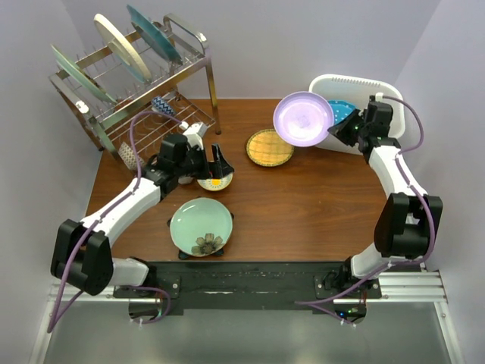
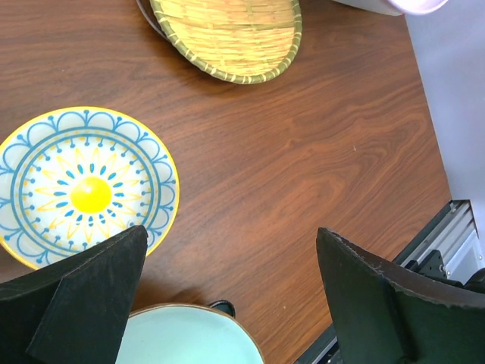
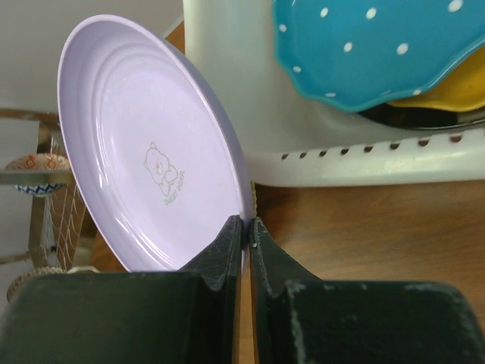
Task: Place the plates into the plastic bin on the countertop
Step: Place the plate in the plastic bin.
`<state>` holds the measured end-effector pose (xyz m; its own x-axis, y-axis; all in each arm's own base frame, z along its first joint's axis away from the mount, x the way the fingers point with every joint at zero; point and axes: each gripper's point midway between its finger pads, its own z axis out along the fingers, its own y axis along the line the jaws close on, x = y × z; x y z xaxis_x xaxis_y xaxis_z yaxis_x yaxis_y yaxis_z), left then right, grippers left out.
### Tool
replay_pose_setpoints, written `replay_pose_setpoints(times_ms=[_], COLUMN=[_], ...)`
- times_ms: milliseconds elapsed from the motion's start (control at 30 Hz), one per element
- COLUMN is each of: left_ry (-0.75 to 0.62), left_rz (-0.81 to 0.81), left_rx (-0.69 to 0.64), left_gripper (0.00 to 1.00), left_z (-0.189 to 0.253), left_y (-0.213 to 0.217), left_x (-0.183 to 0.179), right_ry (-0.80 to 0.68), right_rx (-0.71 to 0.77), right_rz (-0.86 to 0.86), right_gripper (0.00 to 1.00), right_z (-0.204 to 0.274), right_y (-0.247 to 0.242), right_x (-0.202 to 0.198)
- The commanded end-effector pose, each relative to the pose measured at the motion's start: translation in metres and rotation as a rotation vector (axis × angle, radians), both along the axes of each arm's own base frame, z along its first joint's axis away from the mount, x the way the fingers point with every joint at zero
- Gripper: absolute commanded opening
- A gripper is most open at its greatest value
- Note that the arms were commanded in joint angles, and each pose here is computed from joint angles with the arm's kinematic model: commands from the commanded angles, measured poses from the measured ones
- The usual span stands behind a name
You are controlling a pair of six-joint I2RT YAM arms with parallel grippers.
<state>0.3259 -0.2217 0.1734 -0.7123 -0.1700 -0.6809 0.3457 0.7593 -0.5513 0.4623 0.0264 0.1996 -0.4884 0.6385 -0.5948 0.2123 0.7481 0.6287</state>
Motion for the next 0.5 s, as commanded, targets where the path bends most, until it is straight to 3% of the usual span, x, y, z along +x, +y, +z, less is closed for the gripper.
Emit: replay_pose_setpoints(times_ms=[0,467], left_ry=[-0.002,0.002], left_rz=[0.025,-0.039], left_rx=[0.009,-0.016], left_gripper=[0.98,0.98], left_z=[0.002,-0.002], left_y=[0.005,-0.010], left_x=[-0.002,0.008], right_ry=[-0.148,-0.205], right_rx=[0.007,-0.040], right_rz=[-0.047,-0.248], right_gripper=[0.00,0.00], right_z=[0.053,0.075], right_y=[-0.016,-0.076], right_x=[0.024,0.028])
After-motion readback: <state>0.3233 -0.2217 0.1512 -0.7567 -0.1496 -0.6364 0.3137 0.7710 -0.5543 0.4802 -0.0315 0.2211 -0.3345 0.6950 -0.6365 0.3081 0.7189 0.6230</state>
